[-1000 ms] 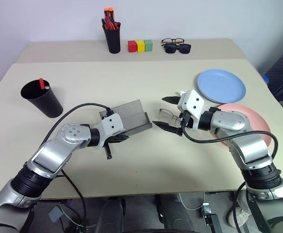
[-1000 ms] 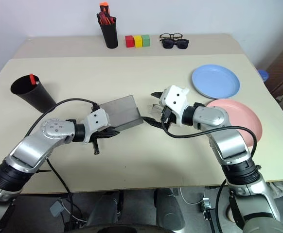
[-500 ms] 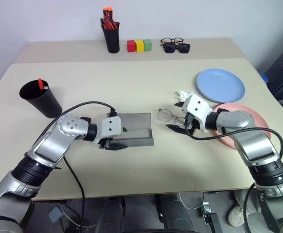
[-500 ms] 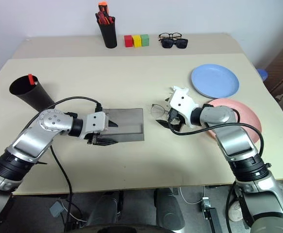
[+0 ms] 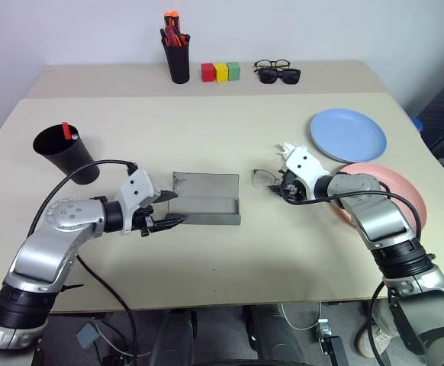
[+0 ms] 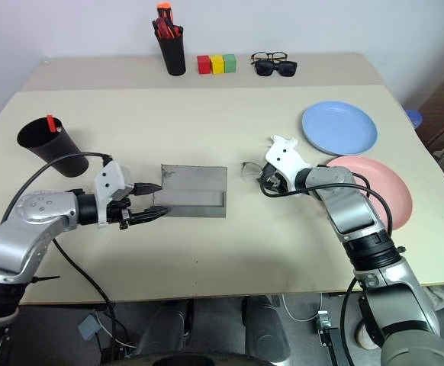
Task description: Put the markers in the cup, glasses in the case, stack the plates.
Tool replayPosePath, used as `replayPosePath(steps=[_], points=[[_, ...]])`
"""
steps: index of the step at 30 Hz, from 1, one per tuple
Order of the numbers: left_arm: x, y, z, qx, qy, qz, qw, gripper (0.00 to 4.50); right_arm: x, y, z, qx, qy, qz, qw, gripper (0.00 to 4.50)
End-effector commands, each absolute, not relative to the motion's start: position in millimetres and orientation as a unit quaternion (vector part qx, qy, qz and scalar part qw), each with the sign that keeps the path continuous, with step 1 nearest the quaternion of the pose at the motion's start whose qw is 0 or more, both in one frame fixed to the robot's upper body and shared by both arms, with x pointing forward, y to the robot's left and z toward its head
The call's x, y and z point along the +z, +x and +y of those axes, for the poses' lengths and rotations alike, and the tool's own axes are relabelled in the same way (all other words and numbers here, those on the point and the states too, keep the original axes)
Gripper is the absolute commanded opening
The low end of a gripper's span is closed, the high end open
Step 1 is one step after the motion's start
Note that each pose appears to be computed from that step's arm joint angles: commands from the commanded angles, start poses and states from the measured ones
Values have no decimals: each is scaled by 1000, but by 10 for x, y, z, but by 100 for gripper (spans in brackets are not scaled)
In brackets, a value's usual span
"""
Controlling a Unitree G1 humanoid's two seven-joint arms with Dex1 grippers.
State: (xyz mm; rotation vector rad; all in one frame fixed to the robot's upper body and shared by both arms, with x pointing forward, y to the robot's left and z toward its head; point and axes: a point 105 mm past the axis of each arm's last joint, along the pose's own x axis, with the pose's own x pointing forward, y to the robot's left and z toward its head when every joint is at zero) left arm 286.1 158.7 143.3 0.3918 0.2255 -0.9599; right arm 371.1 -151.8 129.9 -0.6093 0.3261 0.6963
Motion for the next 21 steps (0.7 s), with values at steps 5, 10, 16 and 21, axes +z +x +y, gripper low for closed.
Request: replayPosePath(steps=[5,10,16,21], points=[[1568,2833,1634,-423,177,79,885,296,1474,3698,-1454,348,-318,135,871,6],[1533,2839,1697,-407,177,85,892,296,1567,3692,-1468,347,-352,116,862,6],[1482,2779,1673,-423,203,99,878,296,1733,3692,-1531,345,-360,114,859,179],[1429,2758,1605,-434,211,101,870,296,1637,3744,-1590,331,-371,131,858,326]])
